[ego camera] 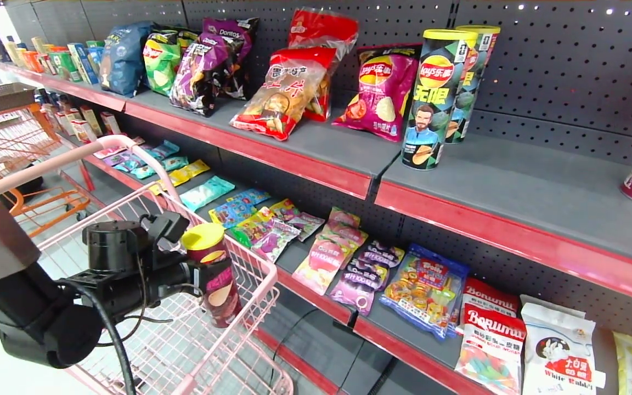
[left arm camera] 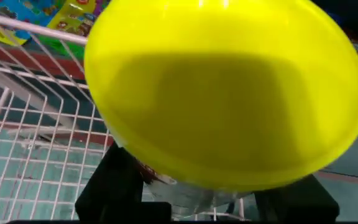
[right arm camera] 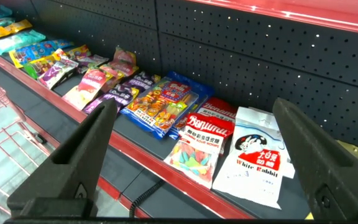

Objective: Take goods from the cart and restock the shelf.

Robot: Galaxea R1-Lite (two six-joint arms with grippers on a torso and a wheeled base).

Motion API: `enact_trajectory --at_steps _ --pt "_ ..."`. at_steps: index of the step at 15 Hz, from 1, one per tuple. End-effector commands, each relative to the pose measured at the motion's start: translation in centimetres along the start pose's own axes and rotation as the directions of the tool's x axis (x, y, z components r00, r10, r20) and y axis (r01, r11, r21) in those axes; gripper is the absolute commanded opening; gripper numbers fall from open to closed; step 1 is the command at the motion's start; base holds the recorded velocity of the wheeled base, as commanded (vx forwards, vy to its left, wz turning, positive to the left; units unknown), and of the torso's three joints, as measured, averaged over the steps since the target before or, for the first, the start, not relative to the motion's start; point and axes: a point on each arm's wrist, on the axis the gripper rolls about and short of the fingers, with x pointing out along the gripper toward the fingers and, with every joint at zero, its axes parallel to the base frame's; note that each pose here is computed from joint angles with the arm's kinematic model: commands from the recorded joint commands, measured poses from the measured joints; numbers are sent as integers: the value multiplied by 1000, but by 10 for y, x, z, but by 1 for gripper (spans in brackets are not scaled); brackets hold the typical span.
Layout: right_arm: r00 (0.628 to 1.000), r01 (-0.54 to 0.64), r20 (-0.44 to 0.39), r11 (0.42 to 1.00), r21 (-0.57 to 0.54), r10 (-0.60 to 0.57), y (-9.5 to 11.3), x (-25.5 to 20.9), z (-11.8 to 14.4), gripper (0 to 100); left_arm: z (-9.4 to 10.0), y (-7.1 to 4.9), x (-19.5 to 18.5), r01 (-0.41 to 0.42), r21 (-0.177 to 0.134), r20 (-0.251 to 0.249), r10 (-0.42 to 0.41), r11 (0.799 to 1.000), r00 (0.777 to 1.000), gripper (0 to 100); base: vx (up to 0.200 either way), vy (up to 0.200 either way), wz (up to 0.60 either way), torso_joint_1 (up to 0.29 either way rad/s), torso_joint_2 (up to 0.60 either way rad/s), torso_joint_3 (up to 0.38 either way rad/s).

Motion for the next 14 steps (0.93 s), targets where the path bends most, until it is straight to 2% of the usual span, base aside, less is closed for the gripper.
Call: enact_trajectory --at_steps 1,2,3,4,6,7,8,9,10,11,12,14 --pt "1000 -1 1 1000 0 1 0 0 0 100 66 -6 -78 -70 7 125 69 997 990 0 0 0 0 0 0 0" --pt "1000 -1 1 1000 -1 1 0 0 0 100 84 -16 -107 -78 -12 143 79 997 987 0 0 0 0 0 0 0" --pt "1000 -2 1 1000 -1 2 0 0 0 100 102 -32 -141 -69 -39 176 75 997 981 0 0 0 0 0 0 0" --pt "1000 -1 1 1000 0 1 0 0 0 100 111 -50 -178 -62 -46 197 70 997 978 0 0 0 0 0 0 0" --pt "1000 -2 1 1000 -1 2 0 0 0 100 106 -78 -235 -58 -29 234 64 998 970 0 0 0 0 0 0 0" --pt "1000 -1 1 1000 -1 1 0 0 0 100 98 -92 -262 -63 -6 280 62 998 958 0 0 0 0 0 0 0" --pt "1000 -1 1 1000 -1 1 0 0 0 100 94 -100 -280 -72 15 332 63 997 941 0 0 0 0 0 0 0" --pt "1000 -1 1 1000 -1 1 0 0 0 100 90 -106 -292 -102 24 375 85 995 923 0 0 0 0 0 0 0" --pt "1000 -1 1 1000 -1 1 0 0 0 100 88 -107 -297 -136 18 394 118 991 912 0 0 0 0 0 0 0" --pt "1000 -1 1 1000 -1 1 0 0 0 100 85 -108 -303 -245 2 418 222 970 881 0 0 0 0 76 -246 -154" --pt "1000 -1 1 1000 -1 1 0 0 0 100 82 -108 -305 -292 -20 426 272 956 863 0 0 0 0 124 -378 -237" --pt "1000 -1 1 1000 -1 1 0 0 0 100 70 -111 -311 -305 -18 442 281 952 852 0 0 0 0 168 -486 -308"
